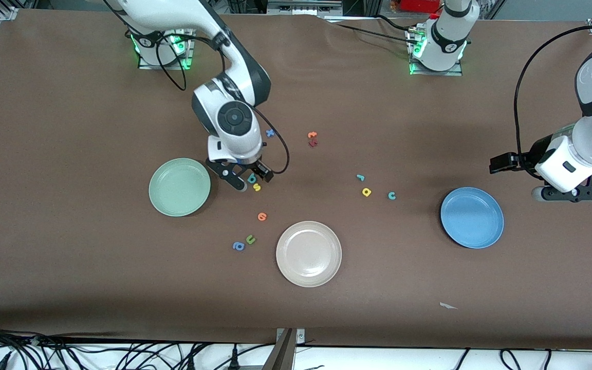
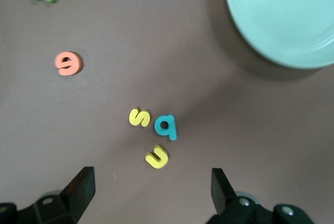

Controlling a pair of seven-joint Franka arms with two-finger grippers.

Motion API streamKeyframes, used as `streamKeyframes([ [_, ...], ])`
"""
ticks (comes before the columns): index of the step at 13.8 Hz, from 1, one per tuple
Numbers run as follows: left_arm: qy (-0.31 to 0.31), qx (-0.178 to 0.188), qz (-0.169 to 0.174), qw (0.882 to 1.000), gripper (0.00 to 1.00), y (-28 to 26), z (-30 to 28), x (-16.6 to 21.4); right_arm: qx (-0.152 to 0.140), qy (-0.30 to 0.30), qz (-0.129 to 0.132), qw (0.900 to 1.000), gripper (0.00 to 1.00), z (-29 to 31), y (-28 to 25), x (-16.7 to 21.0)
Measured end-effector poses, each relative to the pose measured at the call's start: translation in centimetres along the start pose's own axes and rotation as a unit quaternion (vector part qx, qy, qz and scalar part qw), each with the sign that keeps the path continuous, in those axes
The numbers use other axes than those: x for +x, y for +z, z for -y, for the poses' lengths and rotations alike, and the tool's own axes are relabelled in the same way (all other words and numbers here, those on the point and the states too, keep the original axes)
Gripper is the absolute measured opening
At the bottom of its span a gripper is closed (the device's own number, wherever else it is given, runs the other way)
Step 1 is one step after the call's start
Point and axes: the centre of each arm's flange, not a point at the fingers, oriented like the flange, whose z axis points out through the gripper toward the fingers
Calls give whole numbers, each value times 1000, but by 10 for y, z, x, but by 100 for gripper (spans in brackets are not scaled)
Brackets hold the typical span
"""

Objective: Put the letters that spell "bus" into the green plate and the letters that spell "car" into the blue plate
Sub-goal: 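Reach the right gripper down to the yellow u beside the green plate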

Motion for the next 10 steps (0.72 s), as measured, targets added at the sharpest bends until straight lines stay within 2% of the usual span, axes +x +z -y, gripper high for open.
streamKeyframes([
  [1,0,0,-1,1000,100,1,0,1,-3,13,1,1000,94,2,16,-5],
  [3,0,0,-6,1000,100,2,0,4,-2,33,0,999,81,5,35,-11],
  [6,0,-1,-5,1000,100,4,0,5,37,63,-3,997,82,3,59,-13],
  [8,0,-1,-5,1000,100,4,0,5,42,68,-3,997,82,-5,75,-15],
  [10,0,-1,-5,1000,100,5,0,5,36,70,-3,997,82,-11,82,-17],
])
